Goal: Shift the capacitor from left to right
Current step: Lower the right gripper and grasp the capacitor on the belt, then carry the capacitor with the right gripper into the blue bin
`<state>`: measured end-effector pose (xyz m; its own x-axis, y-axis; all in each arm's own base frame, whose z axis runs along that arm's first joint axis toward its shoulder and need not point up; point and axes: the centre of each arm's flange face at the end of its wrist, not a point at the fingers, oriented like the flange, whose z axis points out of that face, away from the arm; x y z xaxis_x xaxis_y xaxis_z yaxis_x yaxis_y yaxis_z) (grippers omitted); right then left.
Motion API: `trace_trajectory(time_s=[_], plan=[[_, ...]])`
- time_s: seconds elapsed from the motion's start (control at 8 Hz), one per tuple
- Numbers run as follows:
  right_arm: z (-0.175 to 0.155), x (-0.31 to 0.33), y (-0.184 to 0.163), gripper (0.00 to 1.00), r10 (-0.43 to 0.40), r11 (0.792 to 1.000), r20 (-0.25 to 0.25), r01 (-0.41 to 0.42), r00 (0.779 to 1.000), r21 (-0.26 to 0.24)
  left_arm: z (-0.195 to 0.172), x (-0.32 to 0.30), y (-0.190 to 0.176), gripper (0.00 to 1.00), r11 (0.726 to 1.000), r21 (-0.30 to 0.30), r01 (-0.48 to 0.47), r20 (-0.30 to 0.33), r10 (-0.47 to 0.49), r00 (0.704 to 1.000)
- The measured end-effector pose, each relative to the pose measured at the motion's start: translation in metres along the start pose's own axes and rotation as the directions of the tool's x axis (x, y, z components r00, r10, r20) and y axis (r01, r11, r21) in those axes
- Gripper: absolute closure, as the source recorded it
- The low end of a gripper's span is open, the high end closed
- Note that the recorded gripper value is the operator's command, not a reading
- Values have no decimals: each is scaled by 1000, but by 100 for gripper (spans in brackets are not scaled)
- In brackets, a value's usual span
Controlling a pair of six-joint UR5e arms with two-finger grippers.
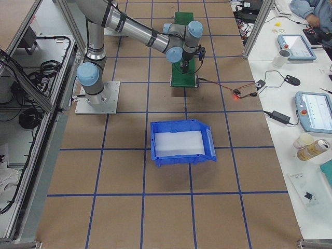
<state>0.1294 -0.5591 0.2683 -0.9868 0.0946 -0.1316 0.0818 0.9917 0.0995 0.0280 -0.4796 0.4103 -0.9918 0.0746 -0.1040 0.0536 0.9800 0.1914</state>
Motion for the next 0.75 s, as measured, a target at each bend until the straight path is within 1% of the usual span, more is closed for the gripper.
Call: trace_trajectory(time_s=[0.12, 0.25, 0.38, 0.5, 0.62, 0.75], plan=[[3, 1, -1, 14, 0, 1000, -3, 0, 1000, -2, 0, 0, 0, 0, 1000, -3, 0, -1, 0, 1000], [6, 2, -3, 43, -1, 1000, -9, 1, 1000, -2, 0, 0, 1, 0, 1000, -5, 0, -2, 0, 1000], [8, 2, -4, 79, -2, 1000, -16, 2, 1000, -2, 0, 1, 1, 0, 1000, -11, -1, -3, 1, 1000], [11, 4, -5, 96, -6, 1000, -33, 6, 999, -5, 0, 1, 3, 0, 1000, -20, -2, -6, 2, 1000], [14, 8, -6, 100, -17, 1000, -71, 17, 997, -11, 0, 2, 5, 0, 1000, -28, -4, -9, 3, 1000], [15, 13, -6, 100, -30, 999, -112, 28, 993, -18, 0, 2, 6, 0, 999, -32, -4, -11, 3, 1000]])
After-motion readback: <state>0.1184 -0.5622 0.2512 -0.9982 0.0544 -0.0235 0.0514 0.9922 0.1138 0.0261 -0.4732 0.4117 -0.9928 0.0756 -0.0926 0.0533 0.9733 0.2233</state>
